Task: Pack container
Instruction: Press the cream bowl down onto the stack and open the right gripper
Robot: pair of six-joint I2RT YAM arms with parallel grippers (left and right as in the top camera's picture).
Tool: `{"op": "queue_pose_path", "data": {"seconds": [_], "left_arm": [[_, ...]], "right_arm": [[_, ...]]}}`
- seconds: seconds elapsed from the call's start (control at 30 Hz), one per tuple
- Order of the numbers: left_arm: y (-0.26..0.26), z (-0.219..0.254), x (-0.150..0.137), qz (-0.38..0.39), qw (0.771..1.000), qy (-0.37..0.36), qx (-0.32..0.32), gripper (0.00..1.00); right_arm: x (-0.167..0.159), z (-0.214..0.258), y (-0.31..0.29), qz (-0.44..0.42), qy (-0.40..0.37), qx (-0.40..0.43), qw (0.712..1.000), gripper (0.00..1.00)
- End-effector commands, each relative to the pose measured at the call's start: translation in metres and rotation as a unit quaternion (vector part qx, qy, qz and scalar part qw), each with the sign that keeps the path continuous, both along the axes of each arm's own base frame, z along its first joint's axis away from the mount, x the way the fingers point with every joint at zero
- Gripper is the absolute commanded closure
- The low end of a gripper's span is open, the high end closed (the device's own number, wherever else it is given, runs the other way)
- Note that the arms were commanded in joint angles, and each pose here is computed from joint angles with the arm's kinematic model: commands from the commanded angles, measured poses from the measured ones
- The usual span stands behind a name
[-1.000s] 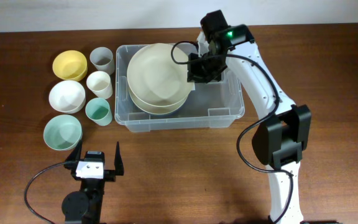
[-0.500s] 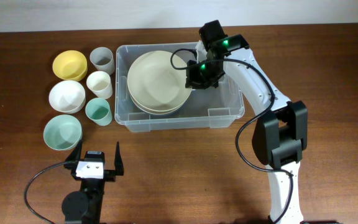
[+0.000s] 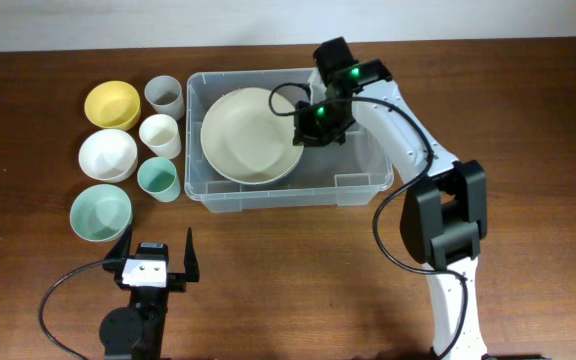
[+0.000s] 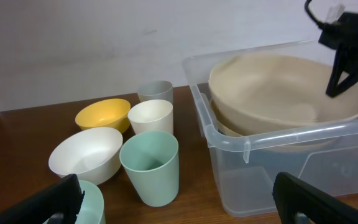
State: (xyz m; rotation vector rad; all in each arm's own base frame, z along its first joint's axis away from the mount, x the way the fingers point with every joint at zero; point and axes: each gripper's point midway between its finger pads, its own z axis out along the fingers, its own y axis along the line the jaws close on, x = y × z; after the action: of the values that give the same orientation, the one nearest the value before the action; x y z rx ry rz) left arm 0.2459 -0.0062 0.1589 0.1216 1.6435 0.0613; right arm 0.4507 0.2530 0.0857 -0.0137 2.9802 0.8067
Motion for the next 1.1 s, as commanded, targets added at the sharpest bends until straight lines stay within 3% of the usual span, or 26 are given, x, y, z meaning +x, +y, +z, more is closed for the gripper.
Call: {"op": "queue_pose_path", "data": {"seconds": [0.0, 0.23, 1.07], "left_arm": [[-0.001, -0.002, 0.000, -0.003, 1.000, 0.000, 0.002, 0.00], [-0.001, -0.002, 0.000, -0.003, 1.000, 0.000, 0.002, 0.00], [-0.001, -0.002, 0.000, -0.003, 1.000, 0.000, 0.002, 0.00]], "right_arm": [[-0.003, -0.002, 0.006, 0.007, 0.004, 0.005, 1.000, 0.93], [-0.004, -0.002, 0.005, 0.007, 0.004, 0.005, 1.000, 0.88], [0.007, -0.005, -0.019, -0.018, 0.003, -0.010, 1.000, 0.88]]}}
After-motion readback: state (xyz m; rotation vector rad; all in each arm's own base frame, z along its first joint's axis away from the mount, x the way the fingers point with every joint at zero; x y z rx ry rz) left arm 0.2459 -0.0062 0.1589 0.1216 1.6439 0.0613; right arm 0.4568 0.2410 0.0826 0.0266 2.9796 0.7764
